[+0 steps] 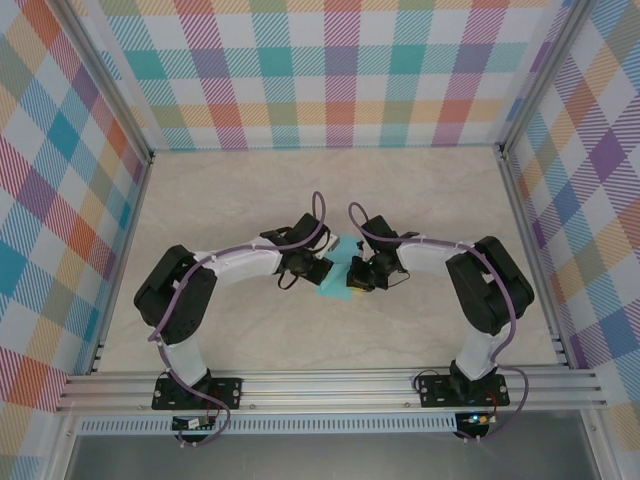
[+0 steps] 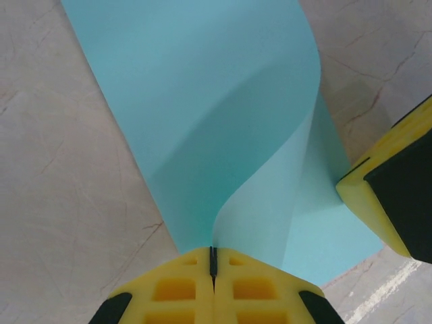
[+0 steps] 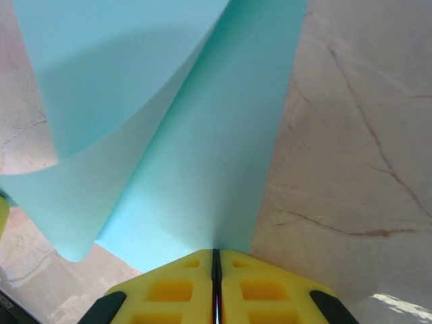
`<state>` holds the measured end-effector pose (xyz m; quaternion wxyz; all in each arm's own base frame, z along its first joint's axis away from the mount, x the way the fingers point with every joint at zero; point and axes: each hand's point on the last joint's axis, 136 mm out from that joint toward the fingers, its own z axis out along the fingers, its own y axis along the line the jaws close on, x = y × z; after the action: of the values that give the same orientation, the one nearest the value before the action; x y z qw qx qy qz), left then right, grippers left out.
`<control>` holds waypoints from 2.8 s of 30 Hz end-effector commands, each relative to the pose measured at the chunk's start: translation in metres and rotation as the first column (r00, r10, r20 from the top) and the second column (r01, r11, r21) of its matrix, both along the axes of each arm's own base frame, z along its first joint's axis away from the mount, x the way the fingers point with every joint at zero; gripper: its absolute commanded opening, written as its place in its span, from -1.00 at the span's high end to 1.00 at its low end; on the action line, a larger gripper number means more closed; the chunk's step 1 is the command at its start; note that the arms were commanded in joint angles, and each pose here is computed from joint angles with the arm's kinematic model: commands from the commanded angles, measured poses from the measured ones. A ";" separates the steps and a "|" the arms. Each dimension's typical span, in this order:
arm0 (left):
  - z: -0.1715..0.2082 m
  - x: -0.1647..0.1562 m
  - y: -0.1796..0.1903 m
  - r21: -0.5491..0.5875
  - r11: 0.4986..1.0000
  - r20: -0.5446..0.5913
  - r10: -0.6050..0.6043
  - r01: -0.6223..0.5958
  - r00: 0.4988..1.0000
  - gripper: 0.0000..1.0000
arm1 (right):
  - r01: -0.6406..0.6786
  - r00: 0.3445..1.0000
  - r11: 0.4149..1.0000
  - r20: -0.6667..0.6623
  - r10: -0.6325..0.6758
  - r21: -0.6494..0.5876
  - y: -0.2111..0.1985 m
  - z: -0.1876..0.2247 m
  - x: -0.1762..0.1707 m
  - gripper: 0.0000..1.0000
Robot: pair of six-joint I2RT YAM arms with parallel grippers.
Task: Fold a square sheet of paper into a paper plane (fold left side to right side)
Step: Fold the triangle a second time at the center of the table.
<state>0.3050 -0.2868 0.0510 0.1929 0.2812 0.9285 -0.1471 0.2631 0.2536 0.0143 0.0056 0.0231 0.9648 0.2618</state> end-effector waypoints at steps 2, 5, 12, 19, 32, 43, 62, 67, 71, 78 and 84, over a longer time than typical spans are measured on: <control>-0.001 0.012 0.003 0.017 1.000 0.012 0.002 -0.002 1.000 1.00 | -0.025 0.999 0.998 -0.043 0.023 -0.058 -0.006 -0.012 -0.012 0.80; -0.002 0.014 0.001 0.014 1.000 0.010 0.001 -0.001 1.000 1.00 | -0.025 0.999 0.998 -0.044 0.022 -0.061 -0.006 -0.012 -0.012 0.80; -0.009 0.020 0.001 0.032 0.999 0.006 0.003 -0.003 1.000 1.00 | -0.028 0.999 0.997 -0.047 0.025 -0.066 -0.007 -0.012 -0.014 0.80; -0.013 0.026 -0.001 0.034 0.999 0.006 0.008 -0.009 1.000 1.00 | -0.028 0.999 0.997 -0.046 0.024 -0.072 -0.007 -0.012 -0.014 0.80; -0.020 0.029 -0.001 0.046 0.999 0.003 0.013 -0.013 1.000 1.00 | -0.031 0.998 0.997 -0.049 0.027 -0.076 -0.008 -0.013 -0.014 0.79; -0.029 0.025 0.000 0.051 0.999 -0.023 0.010 -0.008 1.000 1.00 | -0.033 0.998 0.997 -0.049 0.030 -0.073 -0.007 -0.013 -0.015 0.79; -0.038 0.022 0.006 0.082 0.997 -0.030 0.005 -0.003 1.000 1.00 | -0.026 1.000 0.999 0.010 0.026 0.025 0.004 0.008 -0.005 0.77; -0.039 0.021 0.005 0.079 0.997 -0.034 -0.001 0.003 0.999 1.00 | 0.025 0.995 0.980 0.088 -0.043 0.197 0.004 0.043 0.013 0.77; -0.038 0.021 0.004 0.076 0.997 -0.033 -0.002 0.004 0.999 1.00 | 0.051 0.990 0.947 0.111 -0.091 0.318 0.011 0.058 0.026 0.79; -0.036 0.020 0.003 0.068 0.998 -0.037 -0.006 0.008 0.999 1.00 | 0.088 0.986 0.912 0.096 -0.137 0.400 0.030 0.061 0.050 0.82; -0.037 0.020 0.002 0.069 0.998 -0.041 -0.009 0.012 0.999 1.00 | 0.094 0.989 0.914 0.070 -0.132 0.394 0.039 0.052 0.056 0.83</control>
<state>0.3244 -0.2895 0.0235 0.1777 0.2873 0.9327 -0.1262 0.3100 0.2793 0.0556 0.0584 0.0733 0.9003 0.4251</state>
